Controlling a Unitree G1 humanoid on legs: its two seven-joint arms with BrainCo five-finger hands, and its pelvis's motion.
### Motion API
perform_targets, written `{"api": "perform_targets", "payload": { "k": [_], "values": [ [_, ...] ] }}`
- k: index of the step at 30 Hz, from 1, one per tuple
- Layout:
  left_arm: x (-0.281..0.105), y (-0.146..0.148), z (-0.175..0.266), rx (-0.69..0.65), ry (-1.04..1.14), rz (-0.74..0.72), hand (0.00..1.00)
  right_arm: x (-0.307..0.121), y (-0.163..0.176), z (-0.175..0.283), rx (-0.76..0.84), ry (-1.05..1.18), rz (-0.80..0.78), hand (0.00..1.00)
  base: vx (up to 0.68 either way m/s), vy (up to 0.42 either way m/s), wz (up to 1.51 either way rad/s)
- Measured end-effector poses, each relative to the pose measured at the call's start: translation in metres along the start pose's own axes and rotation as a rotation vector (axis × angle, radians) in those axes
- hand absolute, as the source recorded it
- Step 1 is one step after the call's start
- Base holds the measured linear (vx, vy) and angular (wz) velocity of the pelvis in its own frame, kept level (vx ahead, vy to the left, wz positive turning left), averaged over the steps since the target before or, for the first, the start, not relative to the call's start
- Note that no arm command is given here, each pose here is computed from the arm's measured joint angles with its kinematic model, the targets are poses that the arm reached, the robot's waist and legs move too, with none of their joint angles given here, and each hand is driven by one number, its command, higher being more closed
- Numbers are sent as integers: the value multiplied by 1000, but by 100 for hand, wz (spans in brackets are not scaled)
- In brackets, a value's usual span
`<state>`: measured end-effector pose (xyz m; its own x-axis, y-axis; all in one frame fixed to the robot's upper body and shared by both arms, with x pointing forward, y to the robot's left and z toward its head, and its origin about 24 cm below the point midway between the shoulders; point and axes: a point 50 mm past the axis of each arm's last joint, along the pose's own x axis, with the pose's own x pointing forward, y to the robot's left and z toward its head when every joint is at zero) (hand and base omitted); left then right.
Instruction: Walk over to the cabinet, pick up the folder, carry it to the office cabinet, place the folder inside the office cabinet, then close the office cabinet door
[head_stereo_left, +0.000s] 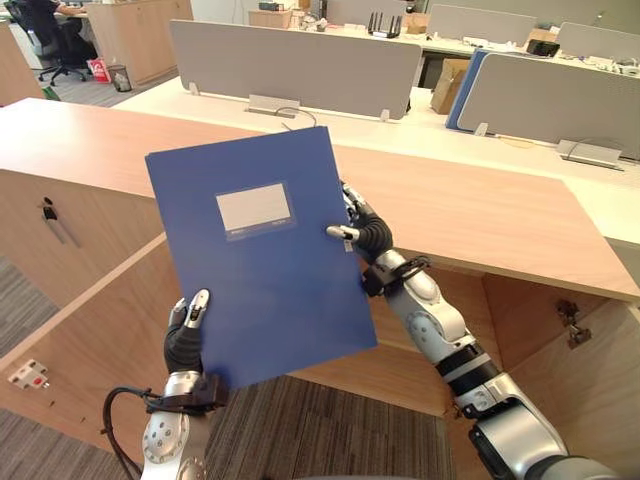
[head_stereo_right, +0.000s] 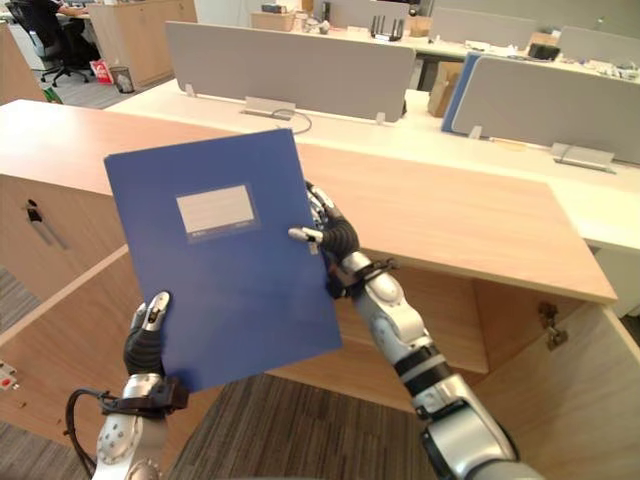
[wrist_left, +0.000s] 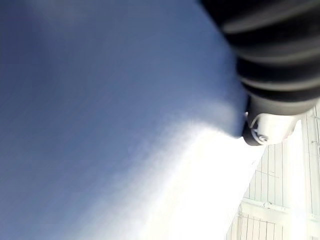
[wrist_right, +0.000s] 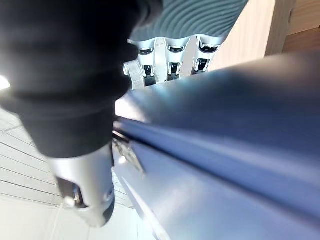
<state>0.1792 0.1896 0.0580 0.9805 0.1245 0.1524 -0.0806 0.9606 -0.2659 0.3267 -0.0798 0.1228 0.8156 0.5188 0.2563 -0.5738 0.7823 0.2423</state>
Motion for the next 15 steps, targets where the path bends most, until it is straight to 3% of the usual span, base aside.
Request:
{"api": "perform_targets", "payload": {
  "k": [6, 11, 15],
  "values": [
    [0, 1, 0, 1, 6, 14, 100, 7, 4, -1, -71, 30, 23, 0, 0, 0, 0],
    [-1, 4, 0, 14, 10, 18, 100, 16, 7, 9, -291, 94, 134, 0, 0, 0, 0],
    [-1, 6, 1, 25, 11, 14, 100, 13, 6, 6, -357, 162, 194, 0, 0, 0, 0]
  ]
}}
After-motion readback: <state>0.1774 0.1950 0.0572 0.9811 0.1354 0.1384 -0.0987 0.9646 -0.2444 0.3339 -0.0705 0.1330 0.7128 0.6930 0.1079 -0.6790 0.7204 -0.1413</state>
